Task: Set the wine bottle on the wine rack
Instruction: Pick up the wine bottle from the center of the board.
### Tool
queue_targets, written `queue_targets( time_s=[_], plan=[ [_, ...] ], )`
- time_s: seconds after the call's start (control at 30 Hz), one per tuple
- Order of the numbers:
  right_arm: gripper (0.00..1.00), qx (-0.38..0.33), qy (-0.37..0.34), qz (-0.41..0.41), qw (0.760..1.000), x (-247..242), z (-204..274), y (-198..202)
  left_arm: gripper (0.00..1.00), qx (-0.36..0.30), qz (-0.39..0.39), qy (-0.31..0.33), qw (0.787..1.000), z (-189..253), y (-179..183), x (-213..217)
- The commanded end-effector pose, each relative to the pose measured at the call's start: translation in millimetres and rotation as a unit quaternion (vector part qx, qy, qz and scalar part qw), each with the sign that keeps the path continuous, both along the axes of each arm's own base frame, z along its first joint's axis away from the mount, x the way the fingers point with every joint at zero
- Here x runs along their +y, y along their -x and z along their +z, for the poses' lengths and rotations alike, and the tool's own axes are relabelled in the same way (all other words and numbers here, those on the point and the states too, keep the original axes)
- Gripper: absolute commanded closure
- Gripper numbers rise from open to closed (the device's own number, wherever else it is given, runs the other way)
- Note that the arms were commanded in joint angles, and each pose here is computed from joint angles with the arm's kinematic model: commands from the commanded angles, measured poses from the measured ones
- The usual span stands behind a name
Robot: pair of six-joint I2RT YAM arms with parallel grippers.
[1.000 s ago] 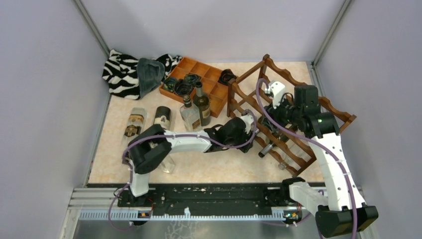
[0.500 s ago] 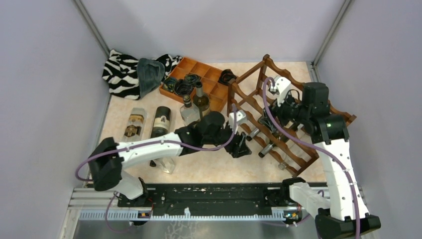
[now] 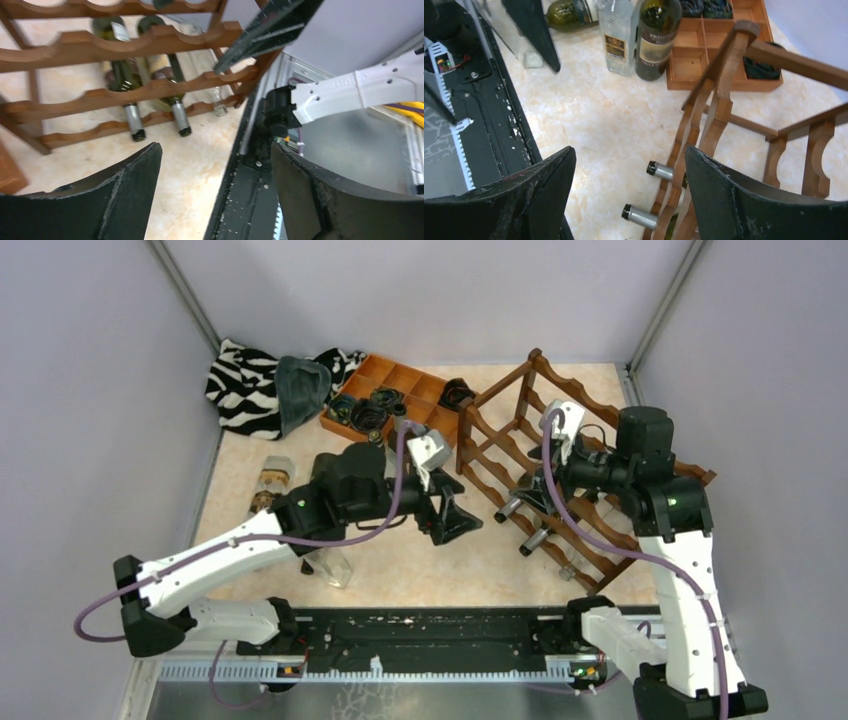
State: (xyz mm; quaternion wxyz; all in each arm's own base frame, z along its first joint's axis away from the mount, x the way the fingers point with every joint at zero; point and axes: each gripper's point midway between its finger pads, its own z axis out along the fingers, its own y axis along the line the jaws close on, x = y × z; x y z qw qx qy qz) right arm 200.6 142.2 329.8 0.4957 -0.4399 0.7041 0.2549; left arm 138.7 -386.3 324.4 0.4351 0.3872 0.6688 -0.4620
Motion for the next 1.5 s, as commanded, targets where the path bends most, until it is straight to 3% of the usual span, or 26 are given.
queue_targets(
  time_s=[0.0,0.13,0.6,0.73,0.97,1.23,1.47],
  plan=[
    [0.21,-0.058,-0.024,0.060,0.996,12,22,10,0.11,-0.052,0.076,-0.016,0.996,25,-22,34],
    [0.21,-0.060,-0.034,0.089,0.994,18,19,16,0.02,-0.078,0.120,-0.016,0.990,45,-41,51],
    [0.18,-0.051,-0.082,0.108,0.989,29,22,14,0.01,-0.064,0.233,0.014,0.970,88,-148,101],
    [0.18,-0.044,-0.085,0.115,0.989,31,17,15,0.02,-0.049,0.274,-0.010,0.961,76,-177,114],
    [0.18,-0.053,-0.091,0.134,0.985,33,11,25,0.04,-0.034,0.298,-0.064,0.952,66,-186,126],
    [0.18,-0.070,-0.127,0.148,0.978,31,26,36,0.07,0.011,0.316,-0.153,0.936,12,-206,127],
    [0.17,-0.076,-0.134,0.134,0.979,28,27,41,0.06,0.005,0.391,-0.218,0.894,-3,-237,148]
  ],
)
